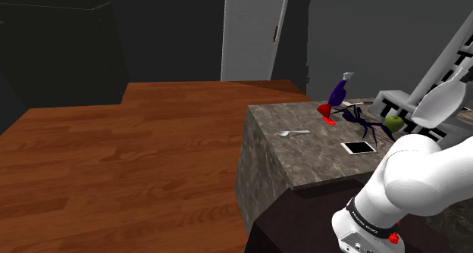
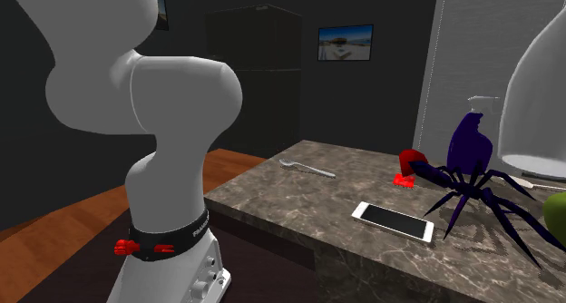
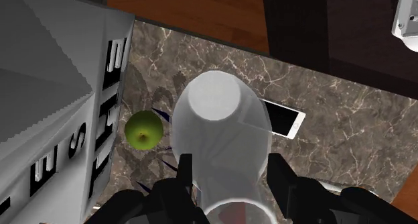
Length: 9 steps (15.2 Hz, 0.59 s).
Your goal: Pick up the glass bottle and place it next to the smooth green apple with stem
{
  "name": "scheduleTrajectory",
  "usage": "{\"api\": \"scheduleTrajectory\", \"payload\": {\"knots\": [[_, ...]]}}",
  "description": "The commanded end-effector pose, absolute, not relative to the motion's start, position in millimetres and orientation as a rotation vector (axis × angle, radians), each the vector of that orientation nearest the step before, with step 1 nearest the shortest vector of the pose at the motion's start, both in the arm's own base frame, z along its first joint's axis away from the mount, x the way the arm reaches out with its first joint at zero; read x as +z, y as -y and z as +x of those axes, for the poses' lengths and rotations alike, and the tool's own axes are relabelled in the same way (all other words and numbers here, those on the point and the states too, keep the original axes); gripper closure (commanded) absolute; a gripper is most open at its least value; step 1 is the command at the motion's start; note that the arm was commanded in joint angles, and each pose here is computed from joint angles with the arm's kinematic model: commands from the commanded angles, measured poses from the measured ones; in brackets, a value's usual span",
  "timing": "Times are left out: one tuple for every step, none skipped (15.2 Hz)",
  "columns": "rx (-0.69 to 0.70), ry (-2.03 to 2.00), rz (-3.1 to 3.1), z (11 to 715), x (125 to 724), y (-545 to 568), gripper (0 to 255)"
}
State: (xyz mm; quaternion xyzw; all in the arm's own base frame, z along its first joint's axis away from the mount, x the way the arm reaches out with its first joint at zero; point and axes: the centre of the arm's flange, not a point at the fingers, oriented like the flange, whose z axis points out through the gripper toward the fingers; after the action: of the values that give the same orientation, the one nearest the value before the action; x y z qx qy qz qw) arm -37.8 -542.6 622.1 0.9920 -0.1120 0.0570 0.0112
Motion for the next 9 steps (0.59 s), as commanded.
{"api": "scheduleTrajectory", "payload": {"knots": [[0.175,0.349,3.093,-54,616,567,255],[0.175,0.349,3.093,-61,612,577,255],[0.175,0.349,3.093,-69,609,587,255],[0.175,0.349,3.093,-73,607,594,255],[0.175,0.349,3.093,-73,602,594,255],[0.175,0.349,3.093,-73,597,594,255],[0.175,0.349,3.093,-73,591,594,255],[0.175,0.349,3.093,-73,586,594,255],[0.175,0.349,3.093,-73,581,594,255]]}}
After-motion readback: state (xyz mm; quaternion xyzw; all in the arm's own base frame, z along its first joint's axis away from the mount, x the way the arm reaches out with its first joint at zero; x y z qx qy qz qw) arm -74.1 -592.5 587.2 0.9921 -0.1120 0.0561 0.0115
